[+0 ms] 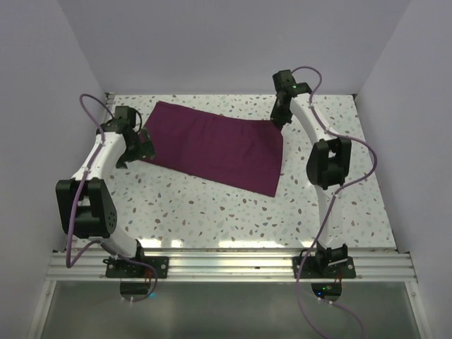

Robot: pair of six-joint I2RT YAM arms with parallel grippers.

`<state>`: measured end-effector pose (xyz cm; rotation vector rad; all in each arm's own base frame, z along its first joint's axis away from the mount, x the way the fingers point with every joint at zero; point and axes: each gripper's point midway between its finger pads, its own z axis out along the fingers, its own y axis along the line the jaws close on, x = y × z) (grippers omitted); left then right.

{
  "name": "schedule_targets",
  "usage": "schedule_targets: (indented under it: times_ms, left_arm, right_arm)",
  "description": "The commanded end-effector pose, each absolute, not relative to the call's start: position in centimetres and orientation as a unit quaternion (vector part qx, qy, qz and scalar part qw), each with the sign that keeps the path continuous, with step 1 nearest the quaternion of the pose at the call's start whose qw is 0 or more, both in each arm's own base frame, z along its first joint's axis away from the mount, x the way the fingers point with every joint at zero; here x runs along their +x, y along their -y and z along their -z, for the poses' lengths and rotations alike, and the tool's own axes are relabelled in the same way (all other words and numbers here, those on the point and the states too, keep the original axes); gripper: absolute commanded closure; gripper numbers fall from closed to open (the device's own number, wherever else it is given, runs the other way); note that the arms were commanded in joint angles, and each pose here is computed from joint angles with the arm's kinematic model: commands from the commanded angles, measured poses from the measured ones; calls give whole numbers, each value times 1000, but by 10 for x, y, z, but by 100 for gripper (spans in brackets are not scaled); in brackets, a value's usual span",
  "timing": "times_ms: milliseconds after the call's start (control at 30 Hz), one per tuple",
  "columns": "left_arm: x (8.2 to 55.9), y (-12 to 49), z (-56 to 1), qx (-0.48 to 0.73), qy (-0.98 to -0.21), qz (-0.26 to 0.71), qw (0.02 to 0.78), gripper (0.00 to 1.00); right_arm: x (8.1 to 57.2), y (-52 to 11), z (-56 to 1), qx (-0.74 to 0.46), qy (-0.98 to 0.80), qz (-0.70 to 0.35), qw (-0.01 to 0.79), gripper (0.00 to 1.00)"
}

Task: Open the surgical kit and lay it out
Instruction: Open the surgical kit at the center of the board.

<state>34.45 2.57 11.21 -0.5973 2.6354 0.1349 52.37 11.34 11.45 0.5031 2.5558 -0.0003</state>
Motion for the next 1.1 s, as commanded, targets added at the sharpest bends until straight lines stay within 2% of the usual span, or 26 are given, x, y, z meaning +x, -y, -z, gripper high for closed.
schedule_targets:
  times_ms: [0,133,367,600,800,833,867,900,967,1067]
  left_arm:
    - [342,-20,-123,-203,-950,-33,235,6]
    - [337,-18,-123,-203,-950,-28,237,6]
    - [323,-18,-120,-200,-950,-29,237,5]
    - [322,-17,-115,-202,-950,-26,237,5]
    - [330,-14,-113,-206,-949,-17,237,6]
    - [331,-13,-112,-205,-949,-15,237,6]
    - [332,-13,-111,-206,-950,-16,236,6]
    - [333,-13,-112,-205,-950,-15,236,6]
    - [334,-12,-112,-205,-950,-15,237,6]
    - [334,-14,-112,-205,-949,-18,237,6]
  right_arm:
    - [500,-111,-115,177,-957,31,229,100]
    - [475,-112,-86,156,-969,76,175,99]
    - [455,-141,-83,132,-976,53,167,100]
    - [400,-233,-116,36,-983,-29,180,100]
    - [344,-290,-109,-39,-984,-98,143,100]
    - [336,-294,-102,-46,-985,-107,127,85]
    - [330,-299,-98,-59,-985,-115,117,41]
    - [328,-297,-95,-62,-986,-107,115,23]
    - [327,-286,-90,-69,-987,-81,117,2]
    - [335,-279,-90,-84,-986,-56,130,2]
